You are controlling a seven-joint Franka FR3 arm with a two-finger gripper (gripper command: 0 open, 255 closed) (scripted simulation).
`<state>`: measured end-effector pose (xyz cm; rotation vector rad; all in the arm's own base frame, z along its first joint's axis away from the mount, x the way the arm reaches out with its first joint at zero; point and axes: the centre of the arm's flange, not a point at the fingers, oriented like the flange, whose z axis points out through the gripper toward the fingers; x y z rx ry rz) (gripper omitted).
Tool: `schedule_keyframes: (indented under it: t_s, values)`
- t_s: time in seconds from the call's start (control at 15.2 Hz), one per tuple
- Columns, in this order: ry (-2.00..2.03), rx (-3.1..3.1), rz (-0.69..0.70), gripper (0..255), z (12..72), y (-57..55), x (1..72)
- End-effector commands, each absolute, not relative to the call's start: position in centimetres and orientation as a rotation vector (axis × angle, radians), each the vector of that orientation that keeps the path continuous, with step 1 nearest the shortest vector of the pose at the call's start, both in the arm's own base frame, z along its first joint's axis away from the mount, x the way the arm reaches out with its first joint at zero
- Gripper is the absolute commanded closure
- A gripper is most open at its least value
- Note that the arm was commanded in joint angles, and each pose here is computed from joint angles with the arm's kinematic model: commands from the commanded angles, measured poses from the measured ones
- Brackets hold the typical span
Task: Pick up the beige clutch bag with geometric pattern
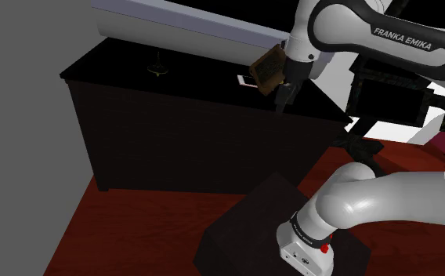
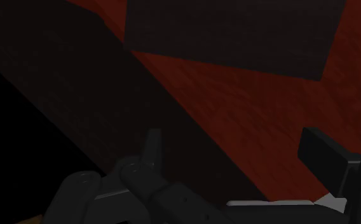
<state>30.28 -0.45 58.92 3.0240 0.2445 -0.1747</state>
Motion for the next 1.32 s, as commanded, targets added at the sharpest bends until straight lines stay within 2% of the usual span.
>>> schedule_keyframes:
  t_s: [0.0,0.66,1.25]
  values:
    - [0.244,3.024,-0.175,0,58.9,-0.4,30.3]
    - [-0.272,3.277,-0.029,0,64.3,-13.1,36.9]
    - [-0.808,3.413,0.127,0,66.7,-26.6,38.5]
